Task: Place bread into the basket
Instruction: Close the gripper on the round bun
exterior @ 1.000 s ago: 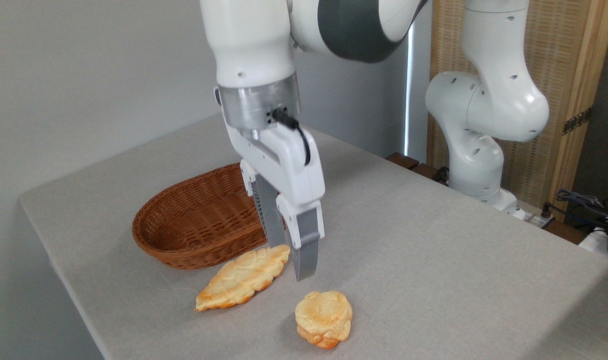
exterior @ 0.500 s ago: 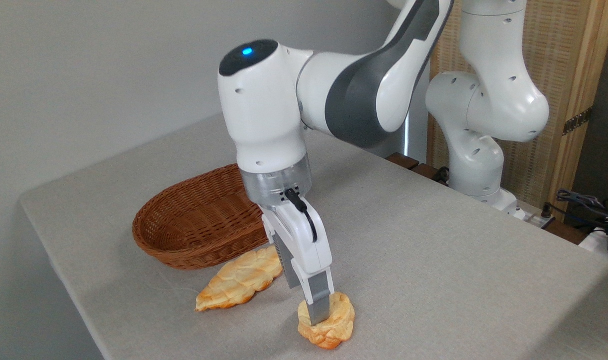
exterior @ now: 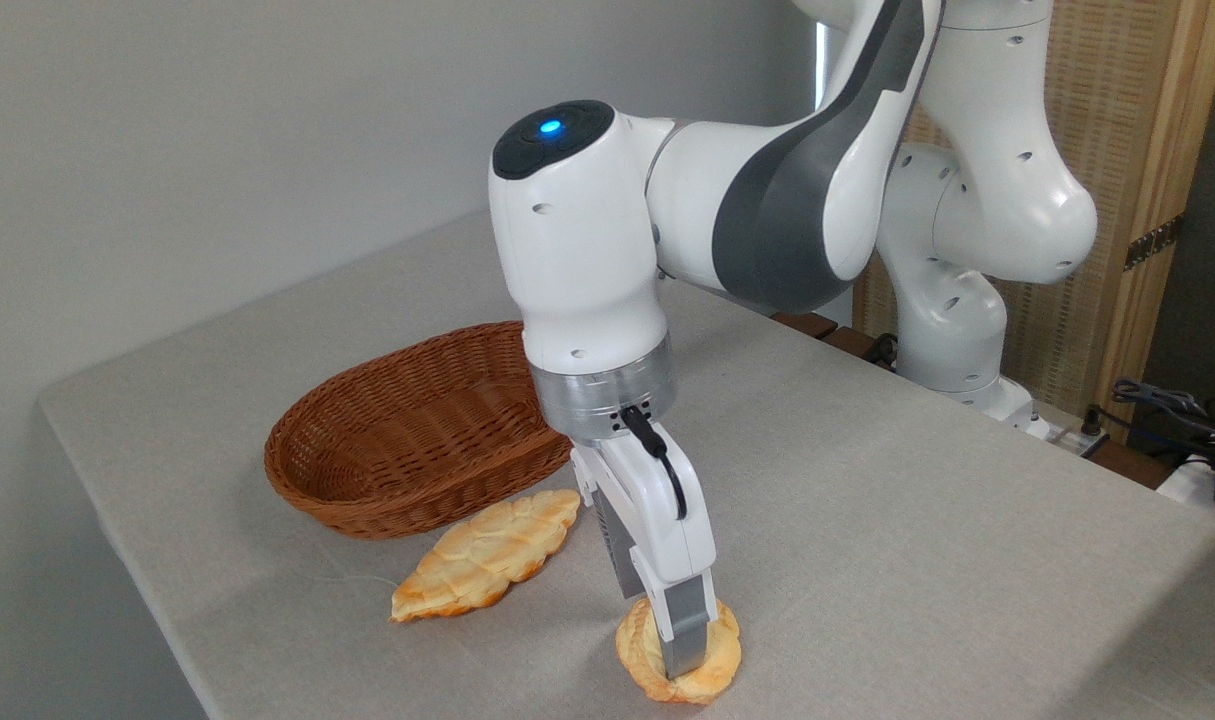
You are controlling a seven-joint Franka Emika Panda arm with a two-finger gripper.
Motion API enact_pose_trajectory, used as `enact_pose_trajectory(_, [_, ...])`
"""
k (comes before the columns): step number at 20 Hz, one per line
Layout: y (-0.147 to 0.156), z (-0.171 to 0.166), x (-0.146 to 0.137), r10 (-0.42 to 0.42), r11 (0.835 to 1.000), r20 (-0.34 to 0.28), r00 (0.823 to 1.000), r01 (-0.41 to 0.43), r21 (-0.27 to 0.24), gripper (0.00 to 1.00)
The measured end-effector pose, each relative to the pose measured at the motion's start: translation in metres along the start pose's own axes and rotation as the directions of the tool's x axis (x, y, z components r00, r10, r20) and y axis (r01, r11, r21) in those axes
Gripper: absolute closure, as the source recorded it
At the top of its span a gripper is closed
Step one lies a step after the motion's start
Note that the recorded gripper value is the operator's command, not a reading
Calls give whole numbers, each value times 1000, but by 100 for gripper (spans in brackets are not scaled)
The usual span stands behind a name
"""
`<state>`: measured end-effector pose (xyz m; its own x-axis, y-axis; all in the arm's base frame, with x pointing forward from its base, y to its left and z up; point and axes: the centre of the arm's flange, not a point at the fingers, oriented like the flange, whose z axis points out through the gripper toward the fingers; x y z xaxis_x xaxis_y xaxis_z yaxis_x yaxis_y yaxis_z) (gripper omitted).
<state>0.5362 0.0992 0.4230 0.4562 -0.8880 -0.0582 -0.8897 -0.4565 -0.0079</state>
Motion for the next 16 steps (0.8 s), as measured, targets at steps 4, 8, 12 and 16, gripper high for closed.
enact_pose_trajectory(4, [1, -1, 0, 5, 1000, -1, 1000, -5, 1, 65])
enact_pose_trajectory(8, [1, 0, 0, 5, 1000, 0, 1000, -5, 0, 65])
enact_pose_trajectory(12, [1, 0, 0, 5, 1000, 0, 1000, -5, 0, 65])
enact_pose_trajectory(16, [1, 0, 0, 5, 1000, 0, 1000, -5, 0, 65])
